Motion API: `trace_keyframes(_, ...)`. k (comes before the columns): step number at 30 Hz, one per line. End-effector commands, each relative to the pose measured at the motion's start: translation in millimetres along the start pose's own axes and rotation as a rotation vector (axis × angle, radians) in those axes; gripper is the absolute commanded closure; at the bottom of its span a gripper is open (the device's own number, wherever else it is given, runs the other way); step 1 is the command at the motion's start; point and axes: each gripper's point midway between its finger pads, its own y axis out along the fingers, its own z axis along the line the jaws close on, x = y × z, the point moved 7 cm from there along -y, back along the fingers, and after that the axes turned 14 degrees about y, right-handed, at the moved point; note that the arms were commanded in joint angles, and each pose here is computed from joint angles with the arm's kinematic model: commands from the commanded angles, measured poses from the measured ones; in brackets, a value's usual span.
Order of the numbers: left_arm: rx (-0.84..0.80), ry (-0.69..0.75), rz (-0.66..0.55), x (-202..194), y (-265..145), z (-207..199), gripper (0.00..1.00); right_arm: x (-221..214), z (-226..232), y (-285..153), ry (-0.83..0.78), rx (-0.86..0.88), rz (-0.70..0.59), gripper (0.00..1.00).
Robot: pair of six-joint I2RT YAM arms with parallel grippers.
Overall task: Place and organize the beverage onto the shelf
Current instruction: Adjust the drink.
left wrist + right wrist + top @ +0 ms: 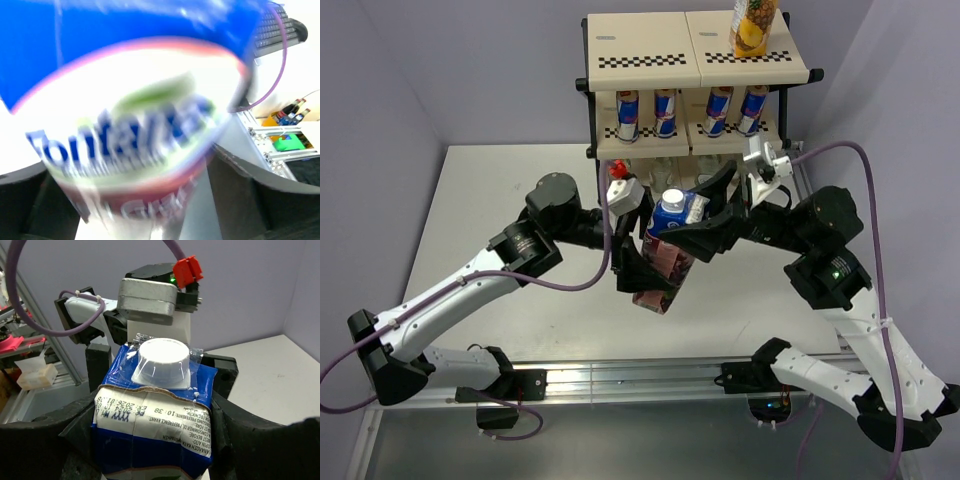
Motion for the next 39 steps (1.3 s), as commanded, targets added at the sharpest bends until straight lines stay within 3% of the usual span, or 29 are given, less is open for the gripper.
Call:
trace_keyframes(1, -0.021, 0.305, -0.245, 67.2, -19.8, -30.7, 0.04, 51.8, 42.3, -19.8, -0.236, 0.068, -0.278, 1.0)
trace_keyframes(6, -0.018, 0.279, -0.269, 53.9, -18.6, -30.0, 0.01, 58.6, 58.5, -37.5, -0.309, 0.07, -0.381, 1.0)
trace_keyframes(14, 0.012, 0.244, -0.253, 43.9, -17.0, -19.6, 0.01, 52.2, 79.7, -47.5, -0.4, 0.17, -0.299, 1.0)
trace_keyframes(23, -0.056, 0.174, -0.212, 26.0, -9.9, -13.7, 0.01, 59.6, 84.5, -47.4, -0.416, 0.184, -0.33, 1.0)
trace_keyframes(31, -0.087, 0.134, -0.217, 11.2, -6.9, -13.4, 0.01, 72.2, 92.5, -53.2, -0.463, 0.184, -0.44, 1.0)
trace_keyframes(37, -0.103, 0.106, -0.21, 5.1, -1.5, -7.8, 0.13, 74.6, 96.6, -53.2, -0.471, 0.208, -0.445, 1.0)
trace_keyframes(39, -0.104, 0.104, -0.207, 5.6, -0.3, -6.4, 0.3, 73.8, 93.6, -51.3, -0.466, 0.199, -0.433, 1.0)
